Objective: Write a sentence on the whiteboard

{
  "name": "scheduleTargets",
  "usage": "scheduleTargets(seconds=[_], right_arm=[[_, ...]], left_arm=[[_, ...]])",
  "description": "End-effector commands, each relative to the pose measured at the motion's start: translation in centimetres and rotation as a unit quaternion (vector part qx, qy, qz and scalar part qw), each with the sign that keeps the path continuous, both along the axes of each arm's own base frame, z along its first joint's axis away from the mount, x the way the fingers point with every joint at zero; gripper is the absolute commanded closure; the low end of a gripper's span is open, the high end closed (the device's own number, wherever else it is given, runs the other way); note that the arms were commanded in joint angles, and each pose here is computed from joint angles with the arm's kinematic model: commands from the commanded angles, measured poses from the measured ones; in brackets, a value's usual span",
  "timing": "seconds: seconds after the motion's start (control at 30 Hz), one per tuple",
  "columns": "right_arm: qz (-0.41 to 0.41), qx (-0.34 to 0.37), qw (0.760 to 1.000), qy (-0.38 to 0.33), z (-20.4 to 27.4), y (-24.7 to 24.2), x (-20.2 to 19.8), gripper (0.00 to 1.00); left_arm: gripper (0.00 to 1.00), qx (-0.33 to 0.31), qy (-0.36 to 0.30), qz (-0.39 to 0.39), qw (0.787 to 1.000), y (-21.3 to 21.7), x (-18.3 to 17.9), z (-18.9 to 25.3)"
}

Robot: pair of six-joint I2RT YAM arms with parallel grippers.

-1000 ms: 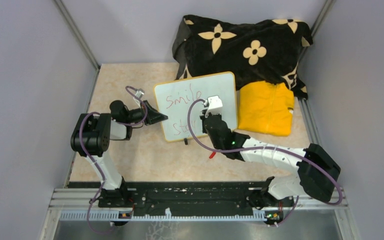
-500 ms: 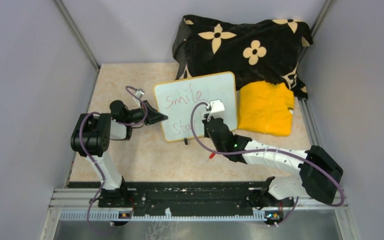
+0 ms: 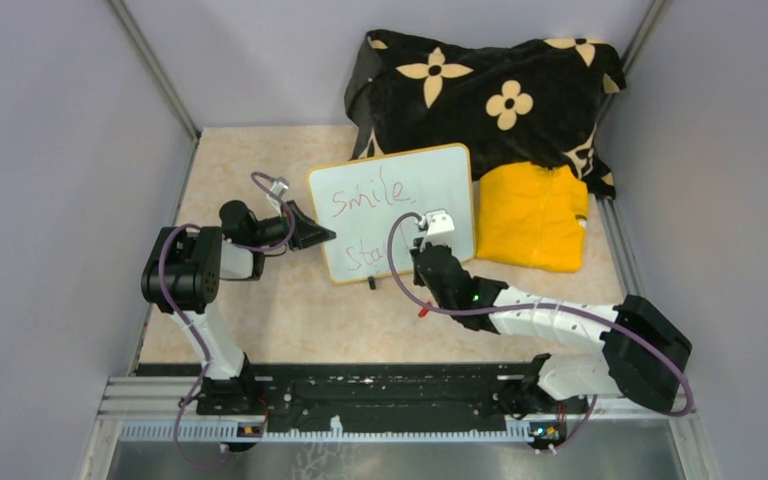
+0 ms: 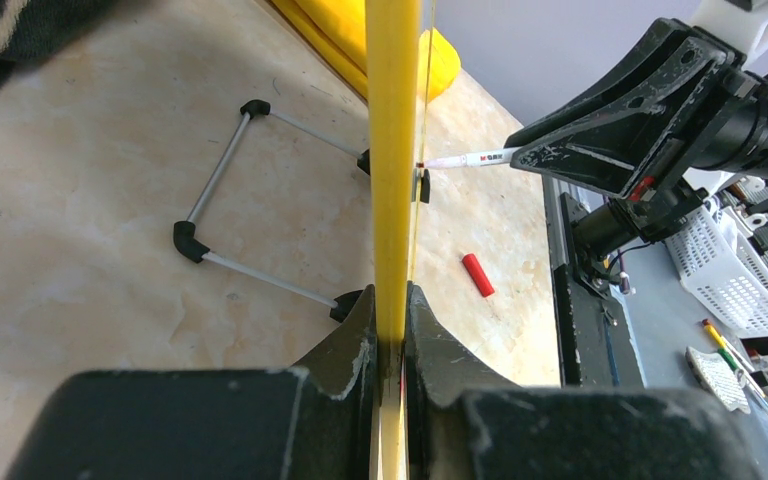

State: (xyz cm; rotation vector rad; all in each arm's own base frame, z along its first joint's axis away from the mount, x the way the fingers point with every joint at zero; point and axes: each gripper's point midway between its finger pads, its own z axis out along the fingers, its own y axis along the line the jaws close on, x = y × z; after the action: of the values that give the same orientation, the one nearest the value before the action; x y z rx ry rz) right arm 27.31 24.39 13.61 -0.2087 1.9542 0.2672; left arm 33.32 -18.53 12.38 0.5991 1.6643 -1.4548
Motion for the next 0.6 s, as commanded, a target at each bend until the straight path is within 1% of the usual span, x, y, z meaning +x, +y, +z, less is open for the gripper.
scheduleTargets(seconds=[0.0,0.3,0.43,0.57], right_arm=[[-0.002,0.013,1.0,0.004,0.0,-0.1,-0.5,1.0],[0.004,0.016,1.0,0.016,-0.8,0.0,-1.3,1.0],[0.003,0.028,1.0,0.006,0.6,0.0,-1.2,1.0],[0.003,0.047,0.999,-0.016,3.0,0.0,-1.0,1.0]], left_arm=[[1.0,0.014,0.029,0.013,0.999,-0.4,0.2,-2.4],[1.0,0.014,0.03,0.013,0.999,-0.4,0.2,-2.4],[1.0,0.014,0.03,0.012,0.999,-0.4,0.2,-2.4],[1.0,0.015,0.03,0.012,0.999,-0.4,0.2,-2.4]])
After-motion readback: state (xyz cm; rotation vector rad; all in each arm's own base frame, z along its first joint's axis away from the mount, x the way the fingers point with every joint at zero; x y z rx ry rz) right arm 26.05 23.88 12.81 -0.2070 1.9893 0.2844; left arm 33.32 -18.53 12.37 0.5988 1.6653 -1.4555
